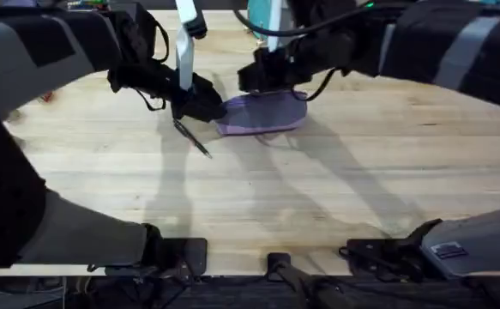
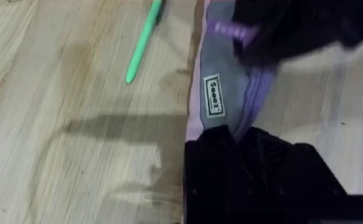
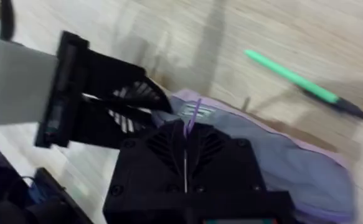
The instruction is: Unzip the bag, pick up the pens from the table one at a time and place them inside, then zip the bag closed.
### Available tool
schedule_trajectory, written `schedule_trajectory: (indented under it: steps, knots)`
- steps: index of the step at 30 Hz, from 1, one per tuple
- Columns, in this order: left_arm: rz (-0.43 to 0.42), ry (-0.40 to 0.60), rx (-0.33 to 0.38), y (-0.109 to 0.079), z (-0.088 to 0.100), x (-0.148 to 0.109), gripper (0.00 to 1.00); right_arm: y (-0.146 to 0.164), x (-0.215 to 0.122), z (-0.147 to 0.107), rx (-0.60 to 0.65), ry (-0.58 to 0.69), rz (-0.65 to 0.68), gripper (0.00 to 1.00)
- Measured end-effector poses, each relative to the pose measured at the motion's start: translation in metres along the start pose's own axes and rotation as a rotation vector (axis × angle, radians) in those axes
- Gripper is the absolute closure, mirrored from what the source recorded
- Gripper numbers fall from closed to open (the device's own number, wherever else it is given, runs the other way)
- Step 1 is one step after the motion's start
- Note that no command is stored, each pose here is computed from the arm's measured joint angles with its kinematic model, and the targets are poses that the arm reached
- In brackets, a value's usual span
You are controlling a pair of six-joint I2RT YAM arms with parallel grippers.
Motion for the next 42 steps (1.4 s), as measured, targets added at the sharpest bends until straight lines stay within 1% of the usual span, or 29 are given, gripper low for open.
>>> schedule_trajectory:
  steps: [7, 12, 21, 28, 29, 30, 35, 36, 37, 40, 42]
  knots:
    - [-0.002, 0.001, -0.003, -0.001, 0.000, 0.000, 0.959, 0.028, 0.028, -0.010, 0.033, 0.012, 0.053, 0.970]
    - [-0.003, 0.001, -0.004, -0.001, 0.000, 0.000, 0.959, 0.048, 0.038, -0.012, 0.024, -0.007, 0.087, 0.970]
    - [-0.001, 0.002, -0.003, 0.000, -0.001, 0.000, 0.959, 0.051, 0.040, -0.010, 0.043, -0.046, 0.050, 0.971]
    - [0.000, 0.003, -0.003, 0.000, -0.001, 0.000, 0.959, 0.050, 0.040, -0.010, 0.042, -0.044, 0.045, 0.966]
    - [-0.001, 0.002, -0.004, 0.000, -0.001, 0.000, 0.959, 0.049, 0.040, -0.011, 0.040, -0.040, 0.041, 0.925]
    - [-0.003, 0.002, -0.005, -0.001, -0.001, 0.000, 0.959, 0.047, 0.040, -0.011, 0.038, -0.037, 0.033, 0.832]
    - [-0.008, -0.002, -0.005, -0.002, 0.000, 0.000, 0.959, 0.027, 0.029, -0.002, 0.014, -0.052, -0.019, 0.102]
    - [-0.008, -0.003, -0.006, -0.002, 0.000, 0.000, 0.959, 0.026, 0.025, -0.001, 0.000, -0.055, -0.017, 0.036]
    - [-0.007, -0.003, -0.003, -0.001, 0.000, 0.000, 0.959, 0.028, 0.019, 0.001, -0.022, -0.061, -0.010, 0.012]
    - [-0.007, -0.003, -0.001, -0.002, 0.000, 0.000, 0.959, 0.032, 0.002, -0.002, -0.094, -0.041, -0.006, 0.006]
    - [-0.007, -0.003, -0.001, -0.002, 0.000, 0.000, 0.958, 0.030, -0.008, -0.005, -0.126, -0.023, -0.011, 0.006]
Point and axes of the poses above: each hand's point on the last joint's axis, 136 mm out from that joint toward the fingers, its own x axis out along the fingers, its own y axis along the line the jaws close on, z = x × y, the point moved 3 cm from there along -x, back along the fingers, and after that the axes turned 5 degrees about x, right-handed, at the moved point
